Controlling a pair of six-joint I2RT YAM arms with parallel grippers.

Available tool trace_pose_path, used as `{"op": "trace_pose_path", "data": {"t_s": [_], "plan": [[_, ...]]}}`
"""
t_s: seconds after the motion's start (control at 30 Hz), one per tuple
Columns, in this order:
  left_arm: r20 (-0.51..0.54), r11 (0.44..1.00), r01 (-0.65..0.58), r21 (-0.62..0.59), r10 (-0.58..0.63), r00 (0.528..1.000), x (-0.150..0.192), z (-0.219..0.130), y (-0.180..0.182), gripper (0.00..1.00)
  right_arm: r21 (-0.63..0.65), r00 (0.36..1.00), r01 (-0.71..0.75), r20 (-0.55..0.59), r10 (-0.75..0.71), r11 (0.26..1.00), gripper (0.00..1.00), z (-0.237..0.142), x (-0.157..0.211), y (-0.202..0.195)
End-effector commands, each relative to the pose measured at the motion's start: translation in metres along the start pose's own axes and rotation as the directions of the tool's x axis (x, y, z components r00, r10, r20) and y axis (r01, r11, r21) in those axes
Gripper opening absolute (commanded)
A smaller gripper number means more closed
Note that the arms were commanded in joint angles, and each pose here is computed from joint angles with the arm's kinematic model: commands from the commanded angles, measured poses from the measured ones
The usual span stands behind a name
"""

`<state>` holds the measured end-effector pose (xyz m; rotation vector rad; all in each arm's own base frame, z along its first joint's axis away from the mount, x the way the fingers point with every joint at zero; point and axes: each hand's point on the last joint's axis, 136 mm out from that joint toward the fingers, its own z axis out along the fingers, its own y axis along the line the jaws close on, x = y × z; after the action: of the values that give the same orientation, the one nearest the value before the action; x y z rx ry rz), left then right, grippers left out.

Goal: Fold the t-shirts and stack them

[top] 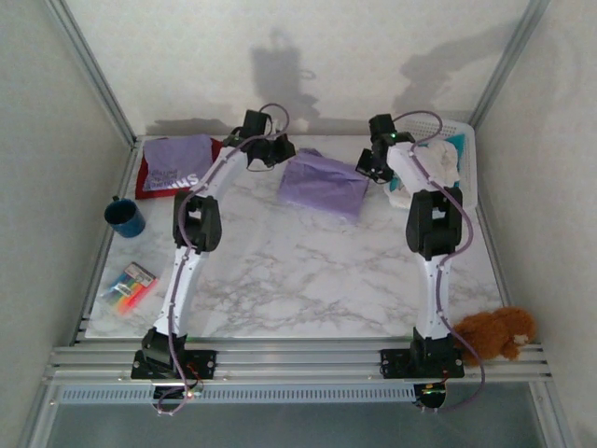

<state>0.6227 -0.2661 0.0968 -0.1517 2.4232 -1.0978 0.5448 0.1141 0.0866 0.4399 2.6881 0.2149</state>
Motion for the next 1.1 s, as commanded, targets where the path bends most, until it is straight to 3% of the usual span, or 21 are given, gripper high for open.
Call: {"op": "trace_pose_path", "data": {"t_s": [0.0, 0.03, 0.07, 0.13, 0.2, 0.27, 0.43, 0.53, 0.67, 0.9, 1.07], "plan": [[0.038, 0.991, 0.023, 0.131, -0.028, 0.999, -0.019, 0.005, -0.009, 0.23, 0.065, 1.0, 0.005, 0.008, -0.006, 0.998, 0.09, -0.007, -0.008, -0.006], [0.05, 0.99, 0.021, 0.137, -0.028, 0.998, -0.022, 0.007, -0.008, 0.4, 0.06, 1.0, 0.004, 0.017, -0.005, 0.998, 0.23, -0.008, -0.011, -0.005], [0.059, 0.988, 0.013, 0.151, -0.022, 0.998, -0.024, 0.007, -0.01, 0.48, 0.066, 1.0, 0.005, 0.029, -0.007, 0.998, 0.36, -0.011, -0.014, -0.005], [0.091, 0.988, 0.003, 0.155, -0.017, 0.996, -0.032, 0.003, -0.013, 0.53, 0.073, 0.998, 0.011, 0.057, -0.015, 0.997, 0.52, -0.022, -0.022, -0.004], [0.123, 0.988, -0.003, 0.156, -0.016, 0.992, -0.043, -0.007, -0.018, 0.61, 0.078, 0.995, 0.034, 0.092, -0.041, 0.996, 0.59, -0.038, -0.028, 0.001], [0.152, 0.987, -0.008, 0.158, -0.016, 0.988, -0.053, -0.02, -0.027, 0.62, 0.086, 0.988, 0.06, 0.134, -0.071, 0.994, 0.65, -0.059, -0.033, 0.006], [0.222, 0.993, -0.066, 0.101, 0.042, 0.974, -0.067, -0.055, -0.053, 0.7, 0.052, 0.977, 0.132, 0.159, -0.139, 0.99, 0.67, -0.093, -0.02, 0.031], [0.227, 0.996, -0.084, 0.038, 0.073, 0.971, -0.062, -0.071, -0.055, 0.69, -0.033, 0.983, 0.141, 0.126, -0.135, 0.99, 0.66, -0.089, -0.005, 0.047], [0.206, 0.993, -0.118, -0.004, 0.116, 0.972, -0.034, -0.084, -0.066, 0.62, -0.165, 0.994, 0.097, 0.069, -0.086, 0.982, 0.51, -0.067, 0.008, 0.07], [0.109, 0.993, -0.11, -0.043, 0.114, 0.987, 0.036, -0.065, -0.048, 0.1, -0.222, 0.995, 0.06, -0.066, -0.076, 0.973, 0.18, -0.015, 0.048, 0.092], [0.024, 0.994, -0.089, -0.06, 0.091, 0.996, 0.074, -0.027, -0.025, 0.02, -0.202, 0.983, 0.032, -0.173, -0.067, 0.979, 0.08, 0.025, 0.072, 0.088]]}}
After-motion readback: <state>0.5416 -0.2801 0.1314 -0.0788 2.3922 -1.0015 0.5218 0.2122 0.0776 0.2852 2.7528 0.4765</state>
